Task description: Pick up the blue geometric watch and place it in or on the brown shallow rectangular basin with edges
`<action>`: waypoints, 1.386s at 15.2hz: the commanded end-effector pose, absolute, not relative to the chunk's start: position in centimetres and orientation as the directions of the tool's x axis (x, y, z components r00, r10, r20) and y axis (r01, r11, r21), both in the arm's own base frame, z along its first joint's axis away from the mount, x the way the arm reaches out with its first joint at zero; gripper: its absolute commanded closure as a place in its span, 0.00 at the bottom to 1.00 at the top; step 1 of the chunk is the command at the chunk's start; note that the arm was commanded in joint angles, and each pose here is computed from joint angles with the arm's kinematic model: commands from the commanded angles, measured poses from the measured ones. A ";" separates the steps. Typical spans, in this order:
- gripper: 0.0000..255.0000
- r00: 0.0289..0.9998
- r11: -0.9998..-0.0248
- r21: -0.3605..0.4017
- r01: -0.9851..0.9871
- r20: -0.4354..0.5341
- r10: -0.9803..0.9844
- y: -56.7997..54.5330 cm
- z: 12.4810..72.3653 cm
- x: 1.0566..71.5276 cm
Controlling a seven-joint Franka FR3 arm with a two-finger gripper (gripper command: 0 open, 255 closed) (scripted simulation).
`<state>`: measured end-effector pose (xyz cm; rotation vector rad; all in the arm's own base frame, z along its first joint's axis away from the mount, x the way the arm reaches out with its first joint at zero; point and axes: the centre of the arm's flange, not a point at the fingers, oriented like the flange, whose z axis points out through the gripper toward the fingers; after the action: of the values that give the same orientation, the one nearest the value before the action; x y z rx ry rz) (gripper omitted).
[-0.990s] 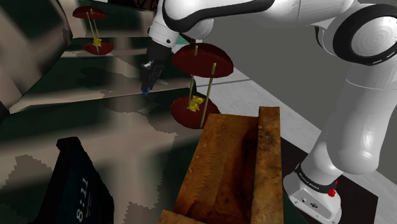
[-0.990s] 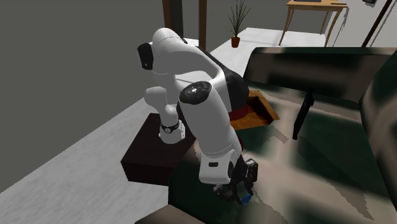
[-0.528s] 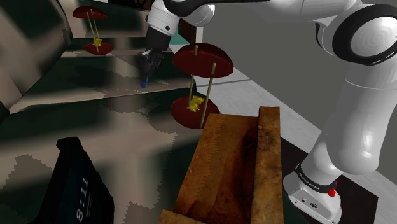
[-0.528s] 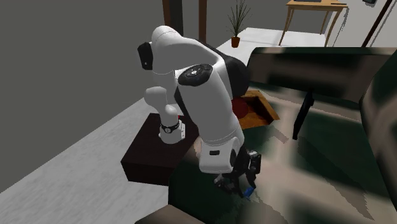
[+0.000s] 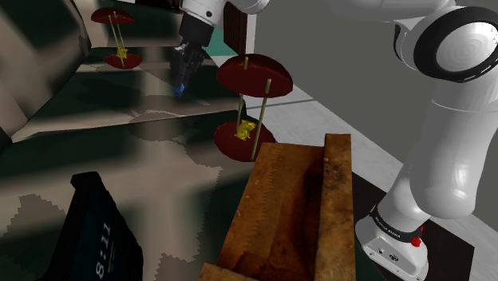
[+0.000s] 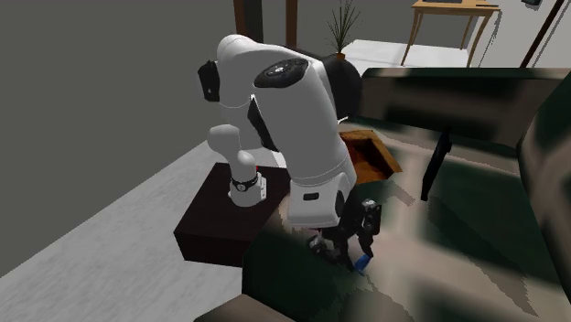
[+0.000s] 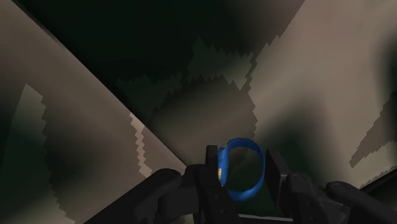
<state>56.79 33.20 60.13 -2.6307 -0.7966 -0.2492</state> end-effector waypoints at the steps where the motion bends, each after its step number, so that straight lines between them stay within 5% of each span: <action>1: 1.00 0.824 -0.767 -0.305 0.564 0.273 0.497 33.1 61.1 56.8; 13: 1.00 0.824 -0.767 -0.305 0.564 0.273 0.497 33.1 67.0 56.8; 21: 1.00 0.824 -0.767 -0.305 0.564 0.273 0.497 33.1 67.3 46.2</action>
<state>47.42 33.22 67.39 -2.6301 -0.7982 -0.2482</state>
